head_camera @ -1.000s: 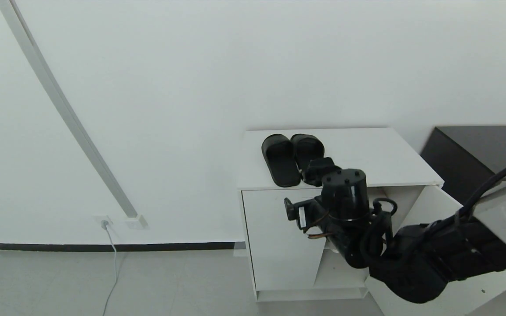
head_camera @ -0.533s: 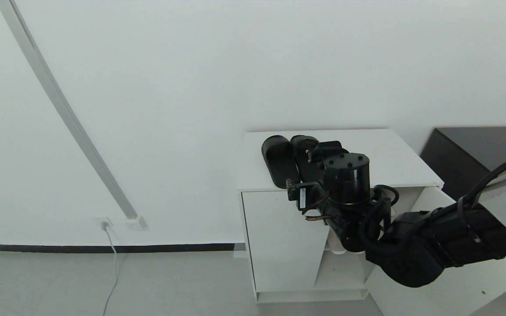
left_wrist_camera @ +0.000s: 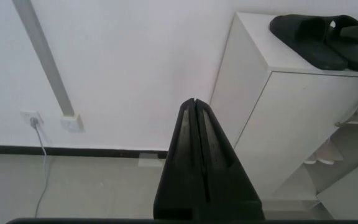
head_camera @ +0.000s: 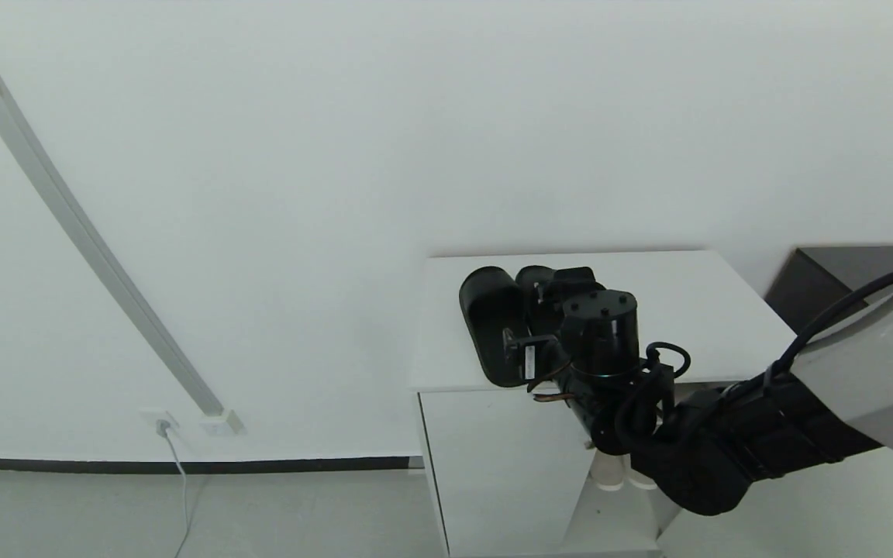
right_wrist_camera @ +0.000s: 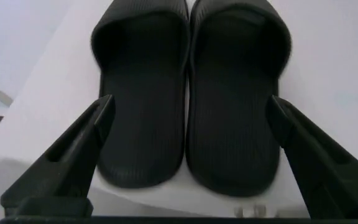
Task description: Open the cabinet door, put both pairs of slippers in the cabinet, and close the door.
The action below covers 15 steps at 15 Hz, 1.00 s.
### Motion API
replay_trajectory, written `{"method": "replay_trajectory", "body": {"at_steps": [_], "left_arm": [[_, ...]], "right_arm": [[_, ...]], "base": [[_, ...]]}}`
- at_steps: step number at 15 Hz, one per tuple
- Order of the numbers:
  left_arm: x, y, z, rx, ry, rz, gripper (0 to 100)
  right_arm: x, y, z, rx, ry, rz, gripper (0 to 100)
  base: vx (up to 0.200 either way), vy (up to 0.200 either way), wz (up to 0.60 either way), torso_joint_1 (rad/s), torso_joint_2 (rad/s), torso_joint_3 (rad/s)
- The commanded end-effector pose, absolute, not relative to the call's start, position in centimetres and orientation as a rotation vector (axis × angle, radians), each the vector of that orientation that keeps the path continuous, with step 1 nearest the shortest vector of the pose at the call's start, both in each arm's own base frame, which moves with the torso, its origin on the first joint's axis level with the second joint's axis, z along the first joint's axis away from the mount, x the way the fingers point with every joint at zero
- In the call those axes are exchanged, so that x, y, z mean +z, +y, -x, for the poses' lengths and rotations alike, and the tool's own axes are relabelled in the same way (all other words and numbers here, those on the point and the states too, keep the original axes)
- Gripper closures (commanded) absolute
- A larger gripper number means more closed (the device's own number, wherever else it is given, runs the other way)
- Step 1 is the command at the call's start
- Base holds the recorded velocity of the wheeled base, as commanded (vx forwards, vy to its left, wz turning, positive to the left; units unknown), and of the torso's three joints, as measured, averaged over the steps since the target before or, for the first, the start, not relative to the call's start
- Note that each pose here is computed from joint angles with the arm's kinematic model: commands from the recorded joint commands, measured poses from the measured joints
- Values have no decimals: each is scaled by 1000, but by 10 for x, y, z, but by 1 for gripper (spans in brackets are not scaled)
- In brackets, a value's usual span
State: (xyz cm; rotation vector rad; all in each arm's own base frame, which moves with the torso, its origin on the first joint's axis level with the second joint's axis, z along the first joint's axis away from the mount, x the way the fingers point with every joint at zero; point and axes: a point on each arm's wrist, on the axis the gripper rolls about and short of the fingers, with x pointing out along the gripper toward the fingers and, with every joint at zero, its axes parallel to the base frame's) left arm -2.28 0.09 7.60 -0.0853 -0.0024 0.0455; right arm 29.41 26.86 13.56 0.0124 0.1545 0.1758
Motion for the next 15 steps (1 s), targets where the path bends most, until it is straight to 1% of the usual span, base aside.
{"method": "replay_trajectory", "body": {"at_steps": [1,2,4,7,15], "left_arm": [[76,1,23,46,-2,86,100],[76,1,23,46,-2,86,100],[76,1,23,46,-2,86,100],[76,1,23,48,-2,87,100],[76,1,23,51,-2,92,100]], "right_arm": [[111,273,-305,181,175,6,0],[105,273,-310,195,170,15,0],[98,276,-322,209,143,17,0],[91,276,-344,178,122,14,0],[89,276,-387,156,67,15,0]], "base": [[200,0,0,2,2,2],[200,0,0,7,2,12],[0,0,0,0,0,0],[0,0,0,0,0,0],[0,0,0,0,0,0]]}}
